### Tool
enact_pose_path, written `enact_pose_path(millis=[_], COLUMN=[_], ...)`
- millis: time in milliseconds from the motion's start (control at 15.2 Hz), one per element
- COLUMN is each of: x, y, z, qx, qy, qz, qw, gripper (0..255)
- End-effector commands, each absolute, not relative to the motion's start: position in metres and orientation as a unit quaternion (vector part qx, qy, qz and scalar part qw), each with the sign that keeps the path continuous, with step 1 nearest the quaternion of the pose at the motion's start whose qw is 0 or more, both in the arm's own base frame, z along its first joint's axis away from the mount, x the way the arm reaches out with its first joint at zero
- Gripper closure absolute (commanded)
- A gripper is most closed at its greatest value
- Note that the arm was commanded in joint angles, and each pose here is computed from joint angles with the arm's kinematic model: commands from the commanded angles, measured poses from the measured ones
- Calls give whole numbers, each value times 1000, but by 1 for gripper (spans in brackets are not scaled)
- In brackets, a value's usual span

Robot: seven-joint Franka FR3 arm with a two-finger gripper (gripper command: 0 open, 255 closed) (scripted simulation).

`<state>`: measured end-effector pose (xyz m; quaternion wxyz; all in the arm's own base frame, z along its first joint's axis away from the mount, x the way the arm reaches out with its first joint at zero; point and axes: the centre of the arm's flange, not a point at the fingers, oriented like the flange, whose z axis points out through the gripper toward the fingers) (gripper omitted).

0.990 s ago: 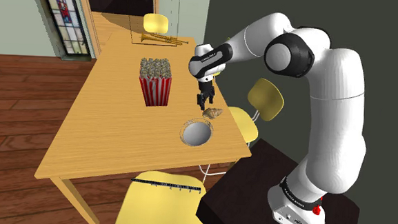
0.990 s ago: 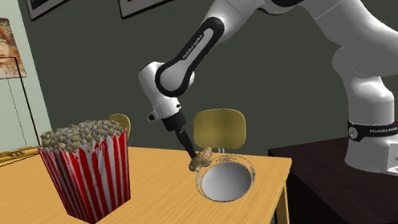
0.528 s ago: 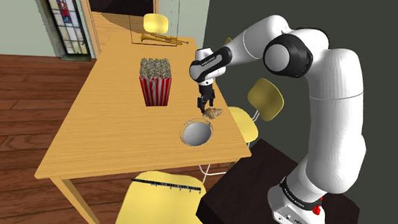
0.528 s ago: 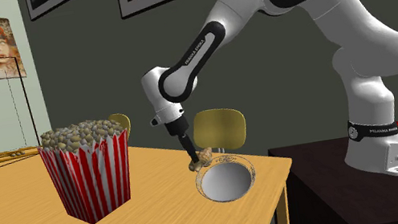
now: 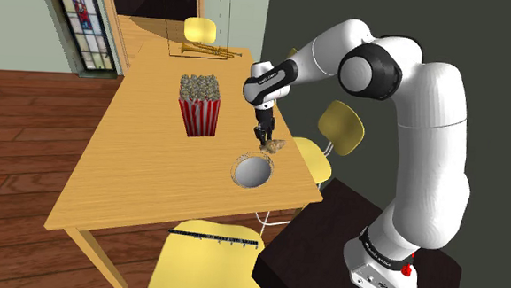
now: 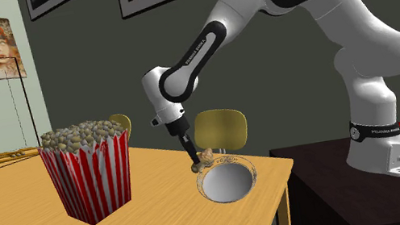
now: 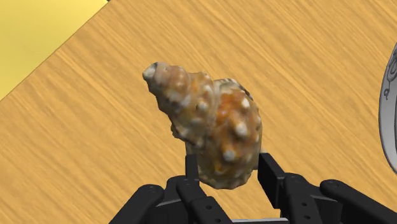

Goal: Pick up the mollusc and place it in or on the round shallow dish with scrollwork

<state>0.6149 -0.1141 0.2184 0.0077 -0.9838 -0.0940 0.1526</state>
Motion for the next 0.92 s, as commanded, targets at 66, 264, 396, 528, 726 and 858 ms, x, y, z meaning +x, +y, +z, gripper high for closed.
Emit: enact_pose_path(millis=[66,264,396,528,726,858], x=[614,614,614,614,614,613], y=[-114,-114,-114,-114,-114,-113], z=[217,216,227,238,253,254], qx=[-983,-983,-983,-983,-983,-984], qy=[-94,-94,-94,-94,-94,-94], qz=[154,154,154,154,154,154], qw=[8,8,8,8,8,8], gripper=[255,255,255,255,255,255])
